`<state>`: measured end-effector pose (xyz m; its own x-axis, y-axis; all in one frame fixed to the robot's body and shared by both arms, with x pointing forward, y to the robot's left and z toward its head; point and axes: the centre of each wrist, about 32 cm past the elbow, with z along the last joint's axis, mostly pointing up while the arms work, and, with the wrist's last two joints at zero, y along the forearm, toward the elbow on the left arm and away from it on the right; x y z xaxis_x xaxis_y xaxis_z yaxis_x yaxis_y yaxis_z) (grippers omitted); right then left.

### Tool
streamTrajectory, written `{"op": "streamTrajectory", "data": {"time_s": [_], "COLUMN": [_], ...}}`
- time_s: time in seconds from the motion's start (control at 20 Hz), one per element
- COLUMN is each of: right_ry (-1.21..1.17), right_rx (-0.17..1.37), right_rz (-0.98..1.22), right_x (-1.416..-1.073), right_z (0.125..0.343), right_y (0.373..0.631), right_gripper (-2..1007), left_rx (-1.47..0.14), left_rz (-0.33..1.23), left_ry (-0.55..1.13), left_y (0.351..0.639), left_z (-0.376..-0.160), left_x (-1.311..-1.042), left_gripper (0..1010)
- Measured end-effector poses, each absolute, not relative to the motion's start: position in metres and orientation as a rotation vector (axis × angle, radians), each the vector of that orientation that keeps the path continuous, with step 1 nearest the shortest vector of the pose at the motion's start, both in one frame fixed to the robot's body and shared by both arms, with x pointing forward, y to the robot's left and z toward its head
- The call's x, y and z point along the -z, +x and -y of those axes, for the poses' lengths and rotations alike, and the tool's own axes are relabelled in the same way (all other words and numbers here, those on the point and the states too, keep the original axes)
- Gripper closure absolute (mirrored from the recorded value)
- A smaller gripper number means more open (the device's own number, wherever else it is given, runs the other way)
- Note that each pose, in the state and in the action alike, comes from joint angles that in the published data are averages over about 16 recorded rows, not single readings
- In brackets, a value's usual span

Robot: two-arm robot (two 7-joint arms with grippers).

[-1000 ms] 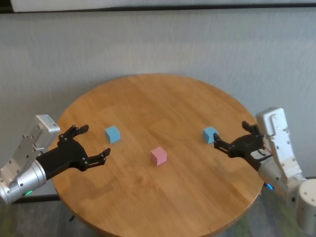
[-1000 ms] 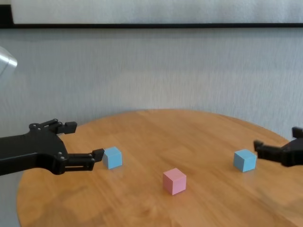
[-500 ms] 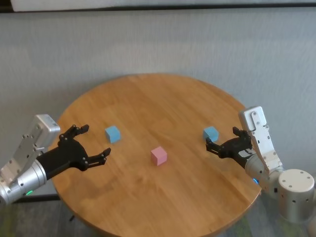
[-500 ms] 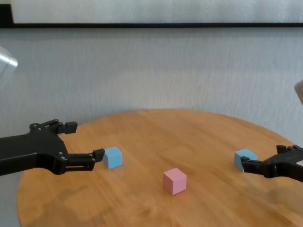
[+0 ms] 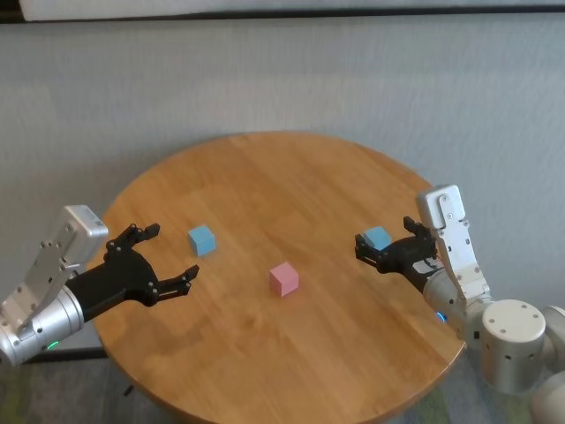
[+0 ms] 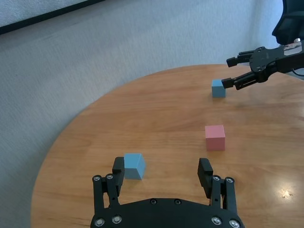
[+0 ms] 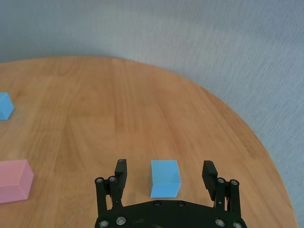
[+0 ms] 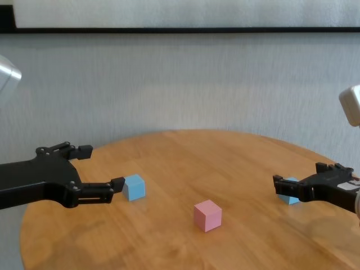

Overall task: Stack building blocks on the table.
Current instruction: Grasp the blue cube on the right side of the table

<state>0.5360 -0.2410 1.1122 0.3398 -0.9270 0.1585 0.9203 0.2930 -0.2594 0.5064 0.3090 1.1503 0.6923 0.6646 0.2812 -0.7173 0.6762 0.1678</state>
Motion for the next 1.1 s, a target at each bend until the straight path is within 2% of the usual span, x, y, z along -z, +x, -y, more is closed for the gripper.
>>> {"op": "streamTrajectory", "data": {"time_s": [1.1], "right_ry": [-0.321], "right_rx": [1.253], "right_rz": [-0.039], "right_x": [-1.096], "right_z": [0.237], "right_y": [0.556], "right_gripper": [5], "left_rx": [-0.783], "left_rz": [0.204], "left_ry": [0.275], "left_y": [0.507], "left_z": [-0.309], "left_x": [-1.15], "left_gripper": [8]}}
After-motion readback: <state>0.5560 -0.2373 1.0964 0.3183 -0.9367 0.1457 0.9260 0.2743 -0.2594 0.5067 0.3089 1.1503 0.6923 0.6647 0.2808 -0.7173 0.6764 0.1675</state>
